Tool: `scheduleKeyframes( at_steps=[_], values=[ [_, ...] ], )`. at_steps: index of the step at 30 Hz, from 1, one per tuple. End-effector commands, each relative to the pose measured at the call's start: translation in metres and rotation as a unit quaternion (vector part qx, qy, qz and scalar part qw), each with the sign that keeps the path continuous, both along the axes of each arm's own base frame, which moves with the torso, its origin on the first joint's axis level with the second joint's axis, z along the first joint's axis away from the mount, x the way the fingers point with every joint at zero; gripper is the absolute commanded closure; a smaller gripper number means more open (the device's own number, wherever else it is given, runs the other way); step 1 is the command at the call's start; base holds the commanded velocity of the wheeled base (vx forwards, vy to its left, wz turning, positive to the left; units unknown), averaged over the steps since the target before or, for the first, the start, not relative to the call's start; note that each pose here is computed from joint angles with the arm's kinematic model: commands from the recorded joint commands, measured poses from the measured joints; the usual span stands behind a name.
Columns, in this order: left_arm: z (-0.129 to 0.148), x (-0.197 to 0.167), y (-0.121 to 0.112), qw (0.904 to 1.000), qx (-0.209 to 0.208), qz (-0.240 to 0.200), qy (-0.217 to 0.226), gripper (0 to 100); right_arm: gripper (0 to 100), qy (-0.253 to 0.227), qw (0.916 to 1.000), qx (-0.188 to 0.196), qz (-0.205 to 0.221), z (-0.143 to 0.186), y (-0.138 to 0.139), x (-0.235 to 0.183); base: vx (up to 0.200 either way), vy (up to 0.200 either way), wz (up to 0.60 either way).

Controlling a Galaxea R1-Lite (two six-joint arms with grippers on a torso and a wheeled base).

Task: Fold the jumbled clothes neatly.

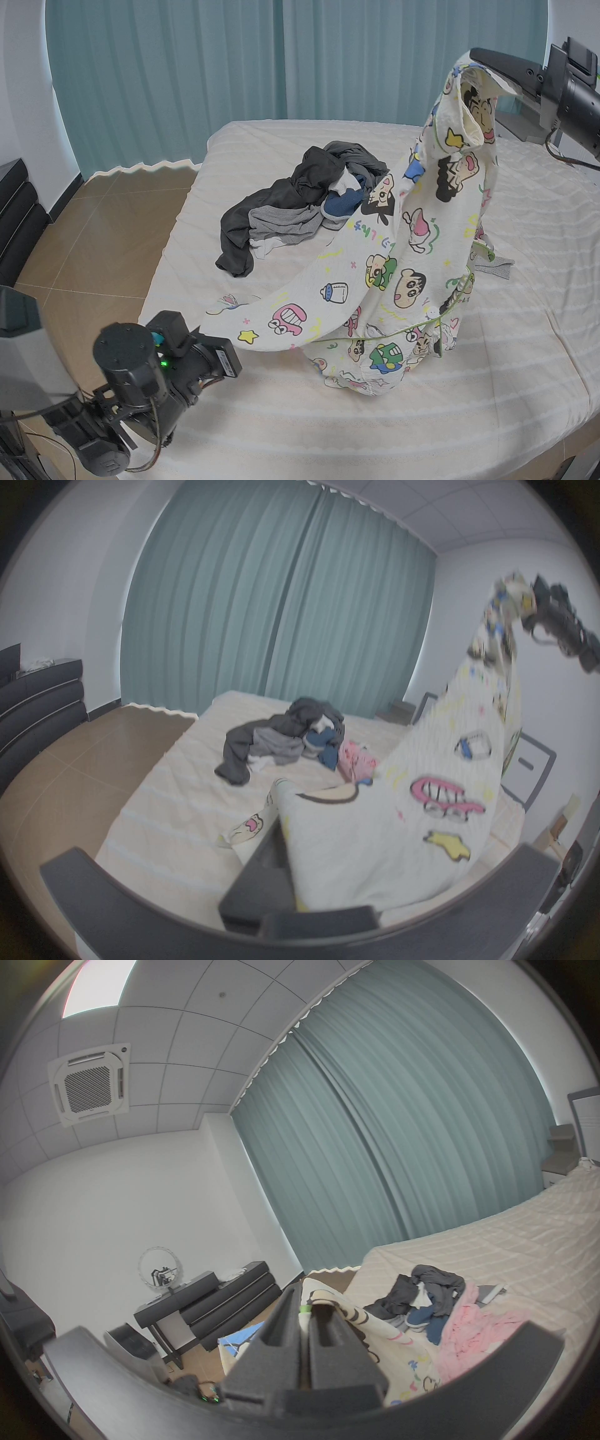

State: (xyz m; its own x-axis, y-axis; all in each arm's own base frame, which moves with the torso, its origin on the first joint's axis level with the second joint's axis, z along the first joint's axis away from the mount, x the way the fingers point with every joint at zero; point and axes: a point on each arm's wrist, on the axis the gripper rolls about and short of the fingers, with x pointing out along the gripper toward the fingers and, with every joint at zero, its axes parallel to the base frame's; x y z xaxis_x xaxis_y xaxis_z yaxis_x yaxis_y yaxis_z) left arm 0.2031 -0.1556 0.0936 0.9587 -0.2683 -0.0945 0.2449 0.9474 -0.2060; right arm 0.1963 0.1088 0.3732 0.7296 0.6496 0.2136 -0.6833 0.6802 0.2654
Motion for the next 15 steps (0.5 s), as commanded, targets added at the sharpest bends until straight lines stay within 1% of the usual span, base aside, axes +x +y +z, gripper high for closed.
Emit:
scheduleKeyframes(
  at_steps=[1, 2, 3, 6, 8, 10, 11, 15],
  values=[
    [0.044, -0.008, 0.022, 0.996, -0.046, 0.008, -0.075, 100, 100, 0.009, 0.9993, -0.005, -0.036, -0.009, -0.02, -0.004, 0.0, 0.0, 0.0],
    [0.044, -0.008, 0.022, 0.996, -0.046, 0.008, -0.075, 100, 100, 0.009, 0.9993, -0.005, -0.036, -0.009, -0.02, -0.004, 0.0, 0.0, 0.0],
    [0.051, -0.008, 0.027, 0.9948, -0.052, 0.009, -0.088, 100, 100, 0.011, 0.9989, -0.006, -0.046, -0.01, -0.023, -0.003, 0.0, 0.0, 0.0],
    [0.062, -0.006, 0.033, 0.9934, -0.057, 0.018, -0.098, 100, 100, 0.011, 0.9982, -0.006, -0.059, -0.01, -0.029, 0.0, 0.0, 0.0, 0.0],
    [0.072, -0.003, 0.037, 0.9919, -0.062, 0.025, -0.108, 100, 100, 0.012, 0.998, -0.006, -0.063, -0.011, -0.031, 0.0, 0.0, 0.0, 0.0],
    [0.088, -0.001, 0.04, 0.9889, -0.073, 0.029, -0.126, 100, 100, 0.015, 0.9979, -0.007, -0.063, -0.013, -0.031, 0.0, 0.0, 0.0, 0.0],
    [0.088, -0.001, 0.04, 0.9889, -0.073, 0.029, -0.126, 100, 100, 0.015, 0.9979, -0.007, -0.063, -0.013, -0.031, 0.0, 0.0, 0.0, 0.0],
    [0.119, -0.002, 0.046, 0.9861, -0.08, 0.038, -0.14, 100, 100, 0.022, 0.9969, -0.01, -0.076, -0.018, -0.037, 0.0, 0.0, 0.0, 0.0]
  ],
)
